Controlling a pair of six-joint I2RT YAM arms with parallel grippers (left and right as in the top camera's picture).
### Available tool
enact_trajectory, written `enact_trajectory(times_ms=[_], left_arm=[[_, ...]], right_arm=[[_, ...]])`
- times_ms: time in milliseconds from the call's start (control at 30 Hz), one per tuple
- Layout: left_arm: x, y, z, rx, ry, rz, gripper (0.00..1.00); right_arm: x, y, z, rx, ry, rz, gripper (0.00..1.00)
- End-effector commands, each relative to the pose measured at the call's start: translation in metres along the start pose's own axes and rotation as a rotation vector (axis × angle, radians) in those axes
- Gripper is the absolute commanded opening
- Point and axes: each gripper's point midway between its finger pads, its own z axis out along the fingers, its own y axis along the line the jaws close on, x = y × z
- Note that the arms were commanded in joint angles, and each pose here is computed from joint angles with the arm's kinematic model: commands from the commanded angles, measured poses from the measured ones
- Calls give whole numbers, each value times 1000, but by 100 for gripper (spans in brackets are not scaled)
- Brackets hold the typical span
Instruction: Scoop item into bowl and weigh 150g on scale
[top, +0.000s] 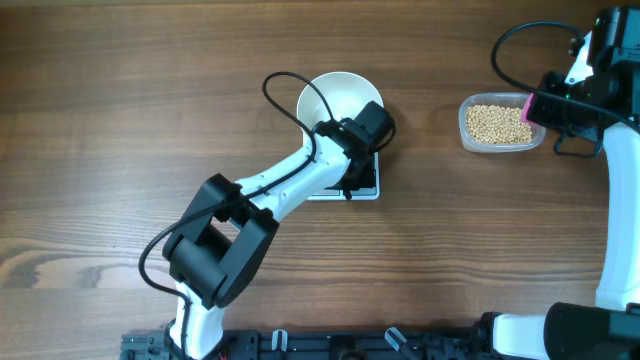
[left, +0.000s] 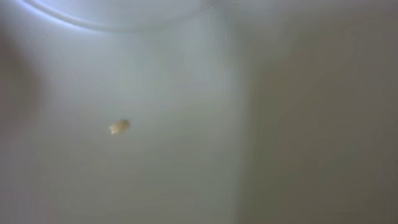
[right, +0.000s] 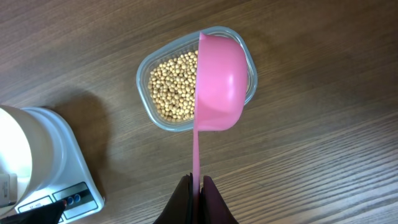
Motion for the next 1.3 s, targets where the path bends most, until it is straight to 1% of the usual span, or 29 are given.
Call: enact_trajectory(times_ms=[0,1267], left_arm=[[6,4,9,-17,23,6,4],[4,3,11,-13,12,6,4]], right_arm=[[2,1,5,-3,16,-20,4],[1,1,5,-3,14,-28,4]])
